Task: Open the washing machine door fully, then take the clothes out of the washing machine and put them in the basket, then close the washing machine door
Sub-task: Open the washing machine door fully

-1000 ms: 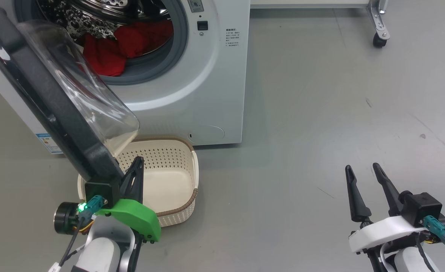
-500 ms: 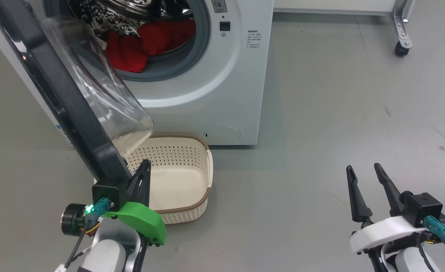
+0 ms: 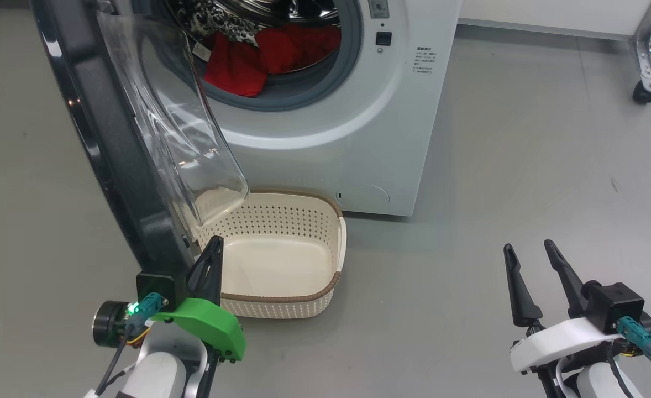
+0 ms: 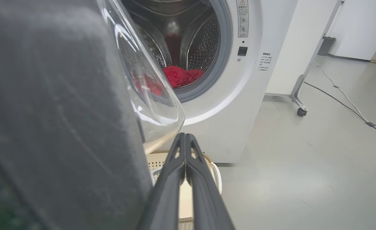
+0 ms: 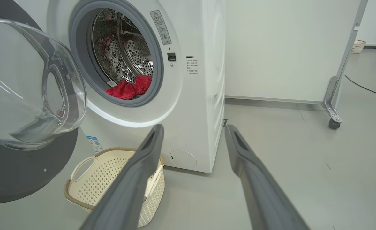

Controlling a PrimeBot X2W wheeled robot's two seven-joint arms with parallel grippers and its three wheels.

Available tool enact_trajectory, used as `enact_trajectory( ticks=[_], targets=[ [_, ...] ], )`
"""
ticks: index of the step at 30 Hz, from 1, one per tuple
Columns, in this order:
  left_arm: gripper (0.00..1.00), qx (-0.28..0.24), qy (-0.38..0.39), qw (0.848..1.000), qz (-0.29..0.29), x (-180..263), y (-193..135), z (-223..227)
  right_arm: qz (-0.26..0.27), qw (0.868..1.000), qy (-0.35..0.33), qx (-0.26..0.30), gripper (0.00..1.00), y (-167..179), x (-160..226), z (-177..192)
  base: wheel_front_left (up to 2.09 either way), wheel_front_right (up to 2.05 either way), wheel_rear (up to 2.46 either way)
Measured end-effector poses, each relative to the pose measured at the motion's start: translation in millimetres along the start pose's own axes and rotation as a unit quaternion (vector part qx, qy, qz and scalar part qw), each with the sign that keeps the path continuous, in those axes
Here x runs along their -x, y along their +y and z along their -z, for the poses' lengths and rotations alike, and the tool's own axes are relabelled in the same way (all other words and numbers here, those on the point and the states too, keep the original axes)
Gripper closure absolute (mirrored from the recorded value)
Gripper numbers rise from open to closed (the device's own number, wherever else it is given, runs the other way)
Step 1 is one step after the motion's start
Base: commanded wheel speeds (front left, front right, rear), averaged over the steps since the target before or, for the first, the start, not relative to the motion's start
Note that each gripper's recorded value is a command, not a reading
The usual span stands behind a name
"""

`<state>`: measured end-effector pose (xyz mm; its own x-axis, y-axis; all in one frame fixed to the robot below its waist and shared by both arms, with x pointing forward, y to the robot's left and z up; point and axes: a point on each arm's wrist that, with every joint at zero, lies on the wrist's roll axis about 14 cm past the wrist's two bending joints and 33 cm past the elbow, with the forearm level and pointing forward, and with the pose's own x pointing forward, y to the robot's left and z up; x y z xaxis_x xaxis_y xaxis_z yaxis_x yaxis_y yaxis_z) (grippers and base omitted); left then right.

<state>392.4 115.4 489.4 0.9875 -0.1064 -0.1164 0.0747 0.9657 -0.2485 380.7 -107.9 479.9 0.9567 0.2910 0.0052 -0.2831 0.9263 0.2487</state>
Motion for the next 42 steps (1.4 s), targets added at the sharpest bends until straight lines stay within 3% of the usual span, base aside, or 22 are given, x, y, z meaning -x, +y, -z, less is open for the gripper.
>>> enact_trajectory(
  ticks=[30,42],
  targets=[
    [1.00,0.029,-0.032,0.990,-0.135,17.9,89.4,-8.0,-0.077,0.995,0.058,0.009,0.00,31.5,-31.5,39.6,0.00,0.00,0.00],
    [1.00,0.037,-0.061,0.971,-0.227,29.6,149.0,-19.3,-0.111,0.991,0.076,0.016,0.00,40.1,-51.7,55.4,0.00,0.00,0.00]
  ],
)
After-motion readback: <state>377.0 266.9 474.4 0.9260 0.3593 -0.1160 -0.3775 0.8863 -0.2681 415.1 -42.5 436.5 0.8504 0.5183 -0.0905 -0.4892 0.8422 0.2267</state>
